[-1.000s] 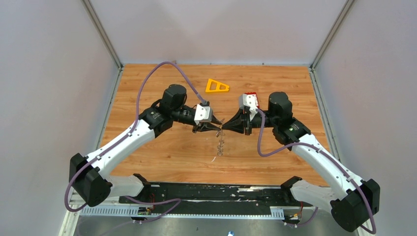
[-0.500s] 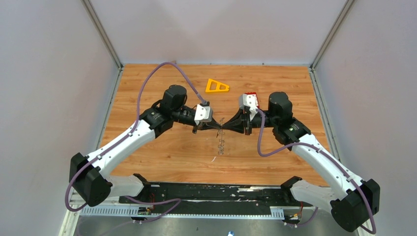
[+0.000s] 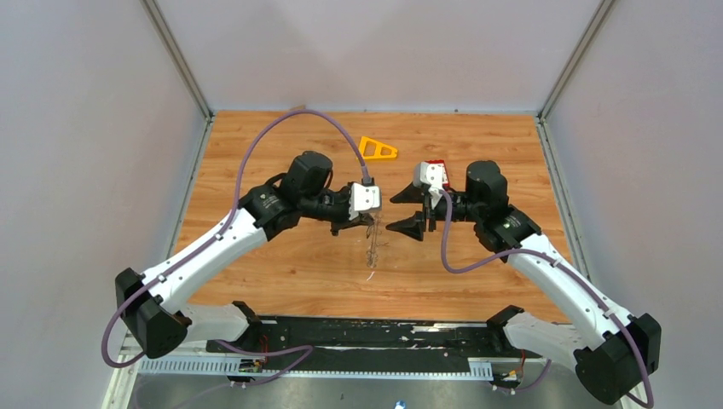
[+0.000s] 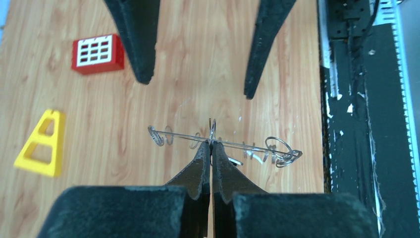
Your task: Put the keys on the keyring
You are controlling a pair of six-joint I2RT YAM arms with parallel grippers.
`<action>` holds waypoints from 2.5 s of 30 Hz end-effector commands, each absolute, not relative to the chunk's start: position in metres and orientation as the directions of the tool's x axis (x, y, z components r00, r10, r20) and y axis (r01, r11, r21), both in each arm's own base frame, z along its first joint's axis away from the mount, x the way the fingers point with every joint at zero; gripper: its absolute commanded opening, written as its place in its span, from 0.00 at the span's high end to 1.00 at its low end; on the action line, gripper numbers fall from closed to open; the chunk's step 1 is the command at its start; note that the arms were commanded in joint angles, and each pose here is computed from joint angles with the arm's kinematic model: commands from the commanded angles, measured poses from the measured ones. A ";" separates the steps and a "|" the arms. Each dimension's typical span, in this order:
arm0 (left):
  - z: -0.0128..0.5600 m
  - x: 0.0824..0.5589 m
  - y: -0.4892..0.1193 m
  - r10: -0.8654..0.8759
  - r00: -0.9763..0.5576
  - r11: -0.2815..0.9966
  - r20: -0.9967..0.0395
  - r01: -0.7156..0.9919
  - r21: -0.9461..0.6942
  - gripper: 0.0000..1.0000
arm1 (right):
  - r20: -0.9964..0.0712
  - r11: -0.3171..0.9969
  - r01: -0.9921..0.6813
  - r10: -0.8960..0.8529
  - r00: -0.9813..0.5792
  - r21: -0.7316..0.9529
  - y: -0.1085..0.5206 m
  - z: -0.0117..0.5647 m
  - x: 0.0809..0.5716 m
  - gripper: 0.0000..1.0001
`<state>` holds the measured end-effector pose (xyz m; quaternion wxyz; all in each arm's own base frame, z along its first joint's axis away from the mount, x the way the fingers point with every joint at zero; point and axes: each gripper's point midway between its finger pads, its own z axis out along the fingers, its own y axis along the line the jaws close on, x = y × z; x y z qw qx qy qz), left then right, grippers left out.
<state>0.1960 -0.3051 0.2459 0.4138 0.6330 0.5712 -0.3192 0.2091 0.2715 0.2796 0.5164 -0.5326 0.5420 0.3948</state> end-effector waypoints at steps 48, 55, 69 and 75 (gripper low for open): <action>0.299 0.174 -0.289 0.704 -0.174 0.163 -0.688 0.983 -0.082 1.00 | -0.998 -0.105 -0.993 -0.001 -0.056 0.056 0.317 0.300 0.202 0.65; 0.302 0.172 -0.288 0.685 -0.165 0.163 -0.710 0.984 -0.071 1.00 | -0.998 -0.125 -0.990 -0.006 -0.062 0.062 0.318 0.296 0.199 0.72; 0.303 0.174 -0.289 0.669 -0.163 0.171 -0.725 0.983 -0.063 1.00 | -0.998 -0.165 -0.984 -0.014 -0.069 0.070 0.320 0.293 0.191 0.86; 0.305 0.175 -0.290 0.659 -0.159 0.178 -0.735 0.983 -0.053 1.00 | -0.997 -0.174 -0.982 -0.022 -0.075 0.078 0.321 0.289 0.190 0.87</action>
